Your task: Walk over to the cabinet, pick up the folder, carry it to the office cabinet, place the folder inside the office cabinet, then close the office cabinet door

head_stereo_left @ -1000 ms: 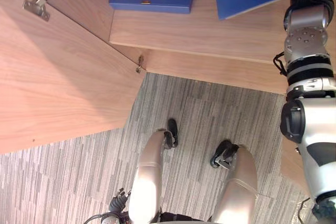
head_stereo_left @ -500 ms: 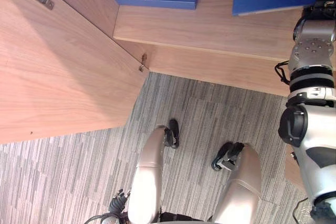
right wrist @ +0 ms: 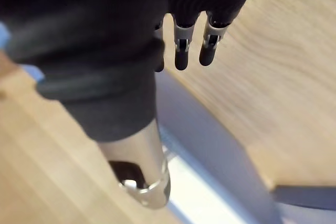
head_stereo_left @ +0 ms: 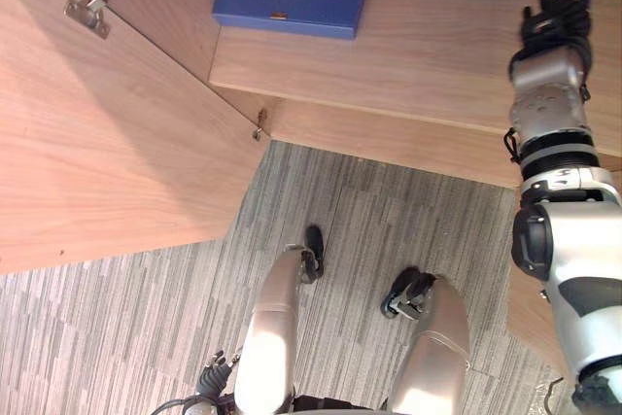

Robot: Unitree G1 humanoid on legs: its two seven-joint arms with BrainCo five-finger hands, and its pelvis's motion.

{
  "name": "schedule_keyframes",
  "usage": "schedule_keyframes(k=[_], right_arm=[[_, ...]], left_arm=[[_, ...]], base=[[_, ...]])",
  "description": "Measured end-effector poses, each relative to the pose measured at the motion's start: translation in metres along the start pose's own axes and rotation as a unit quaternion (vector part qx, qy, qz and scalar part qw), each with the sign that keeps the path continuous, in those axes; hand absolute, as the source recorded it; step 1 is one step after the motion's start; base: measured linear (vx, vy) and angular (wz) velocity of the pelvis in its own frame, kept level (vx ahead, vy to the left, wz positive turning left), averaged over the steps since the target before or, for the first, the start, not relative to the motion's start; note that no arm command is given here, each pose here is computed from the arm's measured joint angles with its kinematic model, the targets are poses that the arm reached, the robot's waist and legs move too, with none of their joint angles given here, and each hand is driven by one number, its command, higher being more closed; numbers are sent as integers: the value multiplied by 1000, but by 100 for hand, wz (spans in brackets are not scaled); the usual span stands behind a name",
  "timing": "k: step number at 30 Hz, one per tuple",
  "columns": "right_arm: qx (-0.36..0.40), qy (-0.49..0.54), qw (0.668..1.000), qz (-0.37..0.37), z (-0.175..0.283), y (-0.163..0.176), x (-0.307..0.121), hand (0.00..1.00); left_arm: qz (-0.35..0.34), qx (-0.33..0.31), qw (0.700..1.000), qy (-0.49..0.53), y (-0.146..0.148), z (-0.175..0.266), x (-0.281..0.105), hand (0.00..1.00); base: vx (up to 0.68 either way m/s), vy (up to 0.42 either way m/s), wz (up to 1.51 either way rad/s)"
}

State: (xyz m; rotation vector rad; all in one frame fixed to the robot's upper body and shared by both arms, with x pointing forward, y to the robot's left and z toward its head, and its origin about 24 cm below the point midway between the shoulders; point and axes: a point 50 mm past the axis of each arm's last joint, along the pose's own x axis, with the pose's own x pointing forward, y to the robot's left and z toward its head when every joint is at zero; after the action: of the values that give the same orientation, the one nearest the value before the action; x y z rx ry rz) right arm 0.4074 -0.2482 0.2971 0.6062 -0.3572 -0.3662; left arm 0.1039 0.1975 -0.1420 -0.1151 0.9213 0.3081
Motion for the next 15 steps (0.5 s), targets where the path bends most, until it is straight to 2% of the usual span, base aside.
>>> schedule_keyframes(k=[1,2,4,5,7,8,10,13,15], right_arm=[[-80,12,997,21,-9,2,-1,0],[-115,19,993,29,-13,2,-1,0],[-291,53,953,65,-34,-4,-3,0],[-335,62,938,71,-39,-7,-3,0],[-516,100,845,100,-58,-23,-6,0],[-552,108,820,106,-62,-27,-7,0],[-660,129,731,121,-72,-48,-10,0],[-726,140,660,130,-74,-64,-11,0],[-751,146,631,130,-75,-74,-13,0]], left_arm=[[-1,1,1000,-4,0,1,0,0],[-2,1,1000,-5,1,1,0,0],[-5,6,1000,-7,2,2,0,0],[-7,8,1000,-9,2,2,0,0],[-20,15,1000,-18,1,6,-1,0],[-25,17,999,-21,1,7,-1,0],[-43,28,998,-38,0,14,-2,0],[-54,32,997,-48,-1,19,-2,0],[-57,33,997,-50,1,19,-4,0]], base=[[0,0,0],[37,35,0],[15,17,1],[0,0,0],[14,15,2],[18,20,10],[30,12,14],[26,3,12],[44,-7,2]])
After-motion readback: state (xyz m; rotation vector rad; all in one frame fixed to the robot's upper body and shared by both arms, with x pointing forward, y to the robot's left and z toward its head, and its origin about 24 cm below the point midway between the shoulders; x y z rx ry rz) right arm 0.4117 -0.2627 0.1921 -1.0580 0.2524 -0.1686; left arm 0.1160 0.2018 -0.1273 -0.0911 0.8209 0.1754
